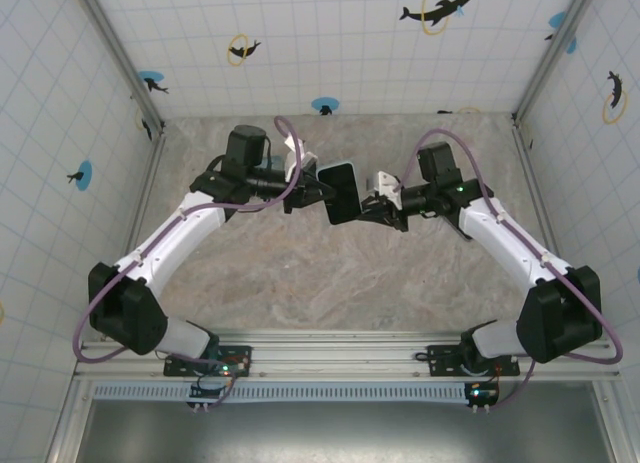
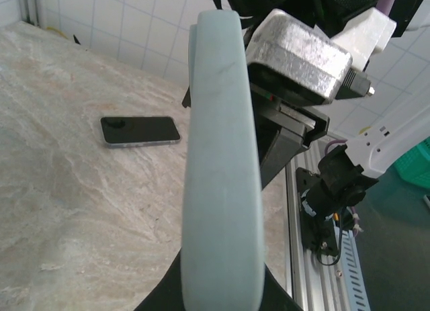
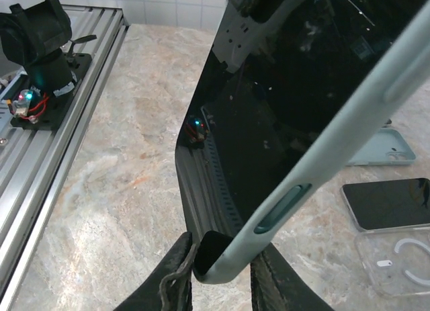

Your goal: Take the phone out of the phone case

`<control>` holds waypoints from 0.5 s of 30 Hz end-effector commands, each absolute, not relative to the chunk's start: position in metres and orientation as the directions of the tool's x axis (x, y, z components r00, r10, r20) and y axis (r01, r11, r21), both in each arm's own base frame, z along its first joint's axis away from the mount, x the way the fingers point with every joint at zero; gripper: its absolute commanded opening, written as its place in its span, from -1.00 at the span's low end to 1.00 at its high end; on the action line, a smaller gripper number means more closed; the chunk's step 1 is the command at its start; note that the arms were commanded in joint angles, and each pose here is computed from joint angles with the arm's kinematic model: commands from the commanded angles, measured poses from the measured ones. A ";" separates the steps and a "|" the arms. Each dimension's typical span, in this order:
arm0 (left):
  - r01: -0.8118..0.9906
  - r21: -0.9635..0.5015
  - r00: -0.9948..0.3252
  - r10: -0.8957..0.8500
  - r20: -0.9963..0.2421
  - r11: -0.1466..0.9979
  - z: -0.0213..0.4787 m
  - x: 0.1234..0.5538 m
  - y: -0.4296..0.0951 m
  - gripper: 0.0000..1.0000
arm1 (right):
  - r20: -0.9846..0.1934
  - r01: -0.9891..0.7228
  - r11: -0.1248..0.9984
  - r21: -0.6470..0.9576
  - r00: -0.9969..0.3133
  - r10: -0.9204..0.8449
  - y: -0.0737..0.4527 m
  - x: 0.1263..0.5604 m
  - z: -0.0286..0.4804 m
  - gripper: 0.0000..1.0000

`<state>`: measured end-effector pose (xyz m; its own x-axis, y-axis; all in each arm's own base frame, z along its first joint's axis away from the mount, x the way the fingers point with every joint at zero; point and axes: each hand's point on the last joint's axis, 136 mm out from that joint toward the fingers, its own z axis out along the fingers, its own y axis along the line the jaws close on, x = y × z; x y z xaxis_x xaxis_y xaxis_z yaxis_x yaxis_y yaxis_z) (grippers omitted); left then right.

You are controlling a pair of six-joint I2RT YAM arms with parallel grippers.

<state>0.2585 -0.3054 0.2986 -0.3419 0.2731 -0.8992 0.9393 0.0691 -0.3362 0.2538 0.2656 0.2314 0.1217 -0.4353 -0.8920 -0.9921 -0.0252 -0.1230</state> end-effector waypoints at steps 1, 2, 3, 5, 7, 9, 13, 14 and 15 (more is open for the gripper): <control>0.963 -0.268 -0.254 0.227 -0.940 -0.030 0.332 0.239 -0.303 -1.00 | -0.870 -0.991 -0.045 -0.128 0.134 -0.474 0.265 0.250 0.220 -0.44; 0.962 -0.270 -0.256 0.227 -0.940 -0.031 0.332 0.238 -0.303 -1.00 | -0.865 -0.991 -0.054 -0.124 0.135 -0.483 0.265 0.248 0.218 -0.43; 0.963 -0.269 -0.255 0.225 -0.940 -0.033 0.333 0.238 -0.303 -1.00 | -0.862 -0.991 -0.060 -0.123 0.136 -0.487 0.266 0.247 0.217 -0.43; 0.962 -0.271 -0.257 0.224 -0.940 -0.034 0.333 0.238 -0.303 -1.00 | -0.861 -0.990 -0.067 -0.125 0.142 -0.488 0.268 0.246 0.216 -0.43; 0.962 -0.272 -0.258 0.222 -0.940 -0.035 0.333 0.238 -0.303 -1.00 | -0.864 -0.989 -0.068 -0.130 0.147 -0.482 0.269 0.247 0.217 -0.44; 0.960 -0.276 -0.261 0.221 -0.940 -0.040 0.333 0.238 -0.304 -1.00 | -0.865 -0.988 -0.070 -0.135 0.152 -0.478 0.271 0.247 0.219 -0.48; 0.959 -0.280 -0.264 0.215 -0.940 -0.051 0.335 0.237 -0.304 -1.00 | -0.866 -0.988 -0.080 -0.135 0.157 -0.475 0.273 0.246 0.217 -0.56; 0.957 -0.285 -0.268 0.208 -0.941 -0.057 0.336 0.237 -0.305 -1.00 | -0.867 -0.987 -0.079 -0.140 0.161 -0.471 0.273 0.246 0.217 -0.58; 0.954 -0.294 -0.276 0.204 -0.939 -0.062 0.336 0.237 -0.305 -1.00 | -0.867 -0.986 -0.077 -0.145 0.164 -0.471 0.273 0.247 0.217 -0.61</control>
<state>0.2523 -0.3056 0.3039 -0.3385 0.2636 -0.9033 0.9391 0.0335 -0.3421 0.2446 0.2694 0.2170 0.1385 -0.4785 -0.8671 -0.9904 -0.0662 -0.1216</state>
